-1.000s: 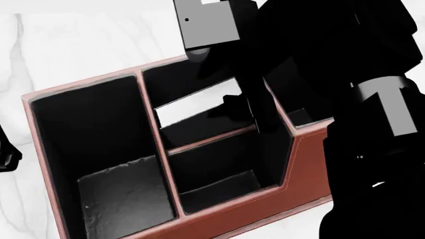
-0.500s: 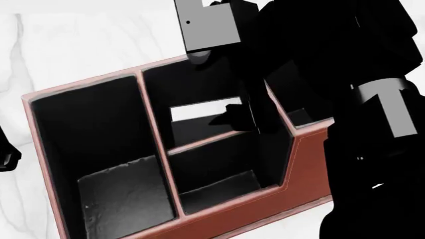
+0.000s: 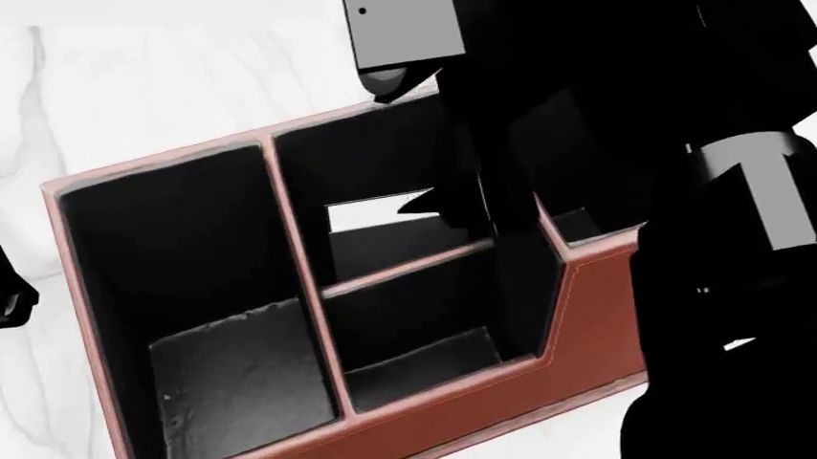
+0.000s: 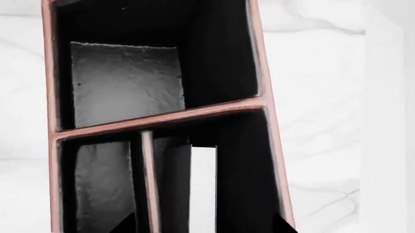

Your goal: Pick up the book and place it in the front compartment of the caddy.

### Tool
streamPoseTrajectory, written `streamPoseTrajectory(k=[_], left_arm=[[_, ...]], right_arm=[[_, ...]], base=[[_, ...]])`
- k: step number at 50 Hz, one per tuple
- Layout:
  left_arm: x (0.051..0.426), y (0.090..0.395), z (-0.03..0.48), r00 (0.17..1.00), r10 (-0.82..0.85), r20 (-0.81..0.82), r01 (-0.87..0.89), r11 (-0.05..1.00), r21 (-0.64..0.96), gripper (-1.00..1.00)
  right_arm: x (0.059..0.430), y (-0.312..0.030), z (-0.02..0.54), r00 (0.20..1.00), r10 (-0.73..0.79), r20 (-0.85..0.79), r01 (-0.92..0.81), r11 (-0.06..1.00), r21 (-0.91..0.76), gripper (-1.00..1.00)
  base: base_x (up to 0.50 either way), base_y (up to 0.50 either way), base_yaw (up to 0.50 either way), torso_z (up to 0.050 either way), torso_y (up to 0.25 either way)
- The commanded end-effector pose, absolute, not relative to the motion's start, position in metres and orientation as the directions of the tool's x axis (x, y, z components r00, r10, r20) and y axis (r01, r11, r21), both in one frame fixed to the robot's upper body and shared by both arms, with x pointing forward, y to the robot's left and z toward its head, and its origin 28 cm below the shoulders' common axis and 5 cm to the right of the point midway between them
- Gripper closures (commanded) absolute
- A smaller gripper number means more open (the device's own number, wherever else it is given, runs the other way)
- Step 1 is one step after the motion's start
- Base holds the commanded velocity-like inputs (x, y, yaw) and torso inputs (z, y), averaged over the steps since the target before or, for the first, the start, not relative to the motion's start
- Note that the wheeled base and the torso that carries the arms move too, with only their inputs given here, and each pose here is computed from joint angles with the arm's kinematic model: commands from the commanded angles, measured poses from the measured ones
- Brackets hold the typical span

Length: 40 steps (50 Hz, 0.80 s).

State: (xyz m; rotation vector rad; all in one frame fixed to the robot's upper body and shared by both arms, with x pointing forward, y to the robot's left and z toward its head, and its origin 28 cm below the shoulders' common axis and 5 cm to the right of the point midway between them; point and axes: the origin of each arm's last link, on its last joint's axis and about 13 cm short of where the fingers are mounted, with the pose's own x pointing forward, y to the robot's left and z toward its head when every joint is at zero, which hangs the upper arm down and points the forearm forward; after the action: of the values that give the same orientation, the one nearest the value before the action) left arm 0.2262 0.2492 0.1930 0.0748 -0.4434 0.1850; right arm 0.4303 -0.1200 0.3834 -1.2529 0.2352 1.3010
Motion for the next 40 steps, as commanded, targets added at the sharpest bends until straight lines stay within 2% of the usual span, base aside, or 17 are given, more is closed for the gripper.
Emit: streamPoseTrajectory(k=[1,5,7,8,10,16,19,30,40], left_arm=[[0.226,0.251,0.195,0.883,0.160,0.441,-0.189,0.982,0.021,-1.00],[0.226,0.250,0.195,0.883,0.159,0.442,-0.188,0.982,0.022,-1.00],[0.226,0.250,0.195,0.883,0.158,0.442,-0.187,0.982,0.023,-1.00],[0.226,0.250,0.195,0.884,0.158,0.441,-0.187,0.982,0.024,-1.00],[0.226,0.250,0.195,0.884,0.158,0.441,-0.187,0.982,0.024,-1.00],[0.226,0.250,0.194,0.884,0.157,0.440,-0.186,0.982,0.024,-1.00],[0.226,0.250,0.194,0.884,0.157,0.440,-0.186,0.982,0.023,-1.00],[0.226,0.248,0.194,0.884,0.151,0.442,-0.181,0.983,0.027,-1.00],[0.225,0.248,0.195,0.884,0.150,0.443,-0.180,0.983,0.027,-1.00]], right_arm=[[0.424,-0.117,0.406,0.403,0.614,-0.679,-0.760,-0.189,-0.622,-1.00],[0.417,-0.120,0.430,0.500,0.629,-0.596,-0.698,-0.115,-0.707,-1.00],[0.414,-0.122,0.438,0.524,0.631,-0.571,-0.678,-0.096,-0.728,-1.00],[0.410,-0.124,0.447,0.570,0.626,-0.532,-0.647,-0.057,-0.760,-1.00],[0.405,-0.126,0.457,0.590,0.638,-0.494,-0.618,-0.037,-0.786,-1.00],[0.387,-0.141,0.491,0.720,0.610,-0.331,-0.484,0.101,-0.869,-1.00],[0.367,-0.149,0.502,0.764,0.600,-0.236,-0.413,0.174,-0.894,-1.00],[0.315,-0.167,0.519,0.852,0.523,-0.027,-0.225,0.319,-0.921,-1.00],[0.282,-0.174,0.525,0.860,0.499,0.109,-0.120,0.405,-0.907,-1.00]], base=[[0.00,0.00,0.00,0.000,0.000],[0.00,0.00,0.00,0.000,0.000],[0.00,0.00,0.00,0.000,0.000],[0.00,0.00,0.00,0.000,0.000],[0.00,0.00,0.00,0.000,0.000],[0.00,0.00,0.00,0.000,0.000],[0.00,0.00,0.00,0.000,0.000],[0.00,0.00,0.00,0.000,0.000],[0.00,0.00,0.00,0.000,0.000]])
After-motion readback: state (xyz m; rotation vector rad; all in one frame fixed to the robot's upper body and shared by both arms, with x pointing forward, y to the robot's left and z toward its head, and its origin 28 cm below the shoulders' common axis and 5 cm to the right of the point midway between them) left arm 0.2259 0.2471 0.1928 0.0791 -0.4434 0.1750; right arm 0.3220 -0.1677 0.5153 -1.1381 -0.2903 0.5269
